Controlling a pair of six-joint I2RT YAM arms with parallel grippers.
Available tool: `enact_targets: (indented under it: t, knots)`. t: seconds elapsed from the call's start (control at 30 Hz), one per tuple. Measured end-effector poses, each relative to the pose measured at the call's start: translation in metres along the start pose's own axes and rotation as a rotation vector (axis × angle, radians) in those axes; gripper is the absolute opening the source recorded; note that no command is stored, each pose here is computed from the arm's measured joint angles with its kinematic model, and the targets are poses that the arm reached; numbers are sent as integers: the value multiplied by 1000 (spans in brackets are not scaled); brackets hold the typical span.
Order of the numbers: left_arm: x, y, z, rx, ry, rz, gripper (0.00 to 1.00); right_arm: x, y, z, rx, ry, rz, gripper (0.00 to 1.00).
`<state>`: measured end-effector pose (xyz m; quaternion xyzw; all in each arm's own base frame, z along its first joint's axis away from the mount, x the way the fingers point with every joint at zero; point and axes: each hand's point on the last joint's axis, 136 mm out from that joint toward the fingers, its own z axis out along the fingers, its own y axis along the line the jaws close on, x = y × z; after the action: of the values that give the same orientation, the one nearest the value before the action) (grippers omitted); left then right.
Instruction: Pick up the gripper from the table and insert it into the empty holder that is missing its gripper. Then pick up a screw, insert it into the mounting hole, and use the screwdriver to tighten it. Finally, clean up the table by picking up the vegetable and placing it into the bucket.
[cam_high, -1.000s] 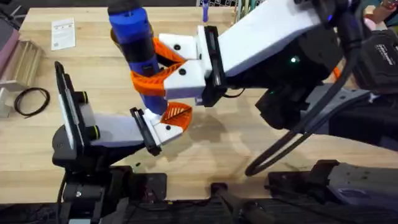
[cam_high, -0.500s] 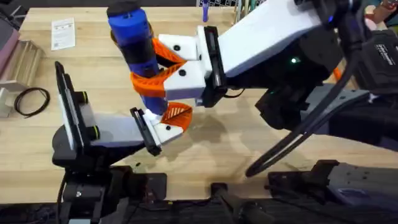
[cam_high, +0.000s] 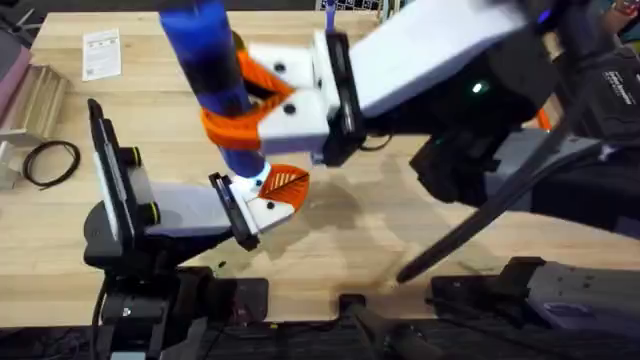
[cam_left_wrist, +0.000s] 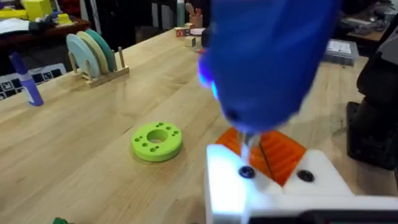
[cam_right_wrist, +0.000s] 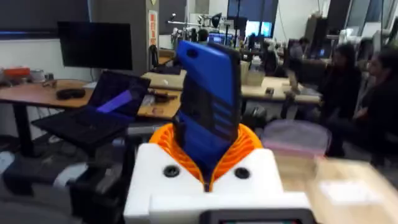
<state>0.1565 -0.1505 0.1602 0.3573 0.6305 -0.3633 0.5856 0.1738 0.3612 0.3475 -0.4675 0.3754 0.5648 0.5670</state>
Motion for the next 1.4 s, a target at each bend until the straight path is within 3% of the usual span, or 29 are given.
enact_targets:
  t: [0.2, 0.33, 0.5, 0.6, 0.77, 0.87, 0.97, 1.17, 1.27, 1.4]
  knots:
    - [0, 0, 0, 0, 0, 0, 4, -48, -11, 17, -9, -59, -70, 24]
    - [0, 0, 0, 0, 0, 0, 4, -46, -22, 19, 5, -10, -40, 24]
    - [0, 0, 0, 0, 0, 0, 4, -26, -40, 10, 55, 71, 20, 24]
    - [0, 0, 0, 0, 0, 0, 4, 4, -67, -9, 156, 195, 102, 24]
    - [0, 0, 0, 0, 0, 1, 4, 62, -116, -78, 425, 505, 245, 24]
    - [0, 0, 0, 0, 0, 0, 4, 72, -131, -124, 544, 683, 245, 24]
    - [0, 0, 0, 0, 0, 0, 4, 65, -138, -163, 608, 841, 146, 24]
    - [0, 0, 0, 0, 0, 1, 4, 73, -137, -237, 608, 1198, -90, 24]
    - [0, 0, 0, 0, 0, 0, 4, 89, -128, -270, 559, 1357, -100, 24]
    - [0, 0, 0, 0, 0, 1, 4, 119, -105, -299, 425, 1524, -21, 24]
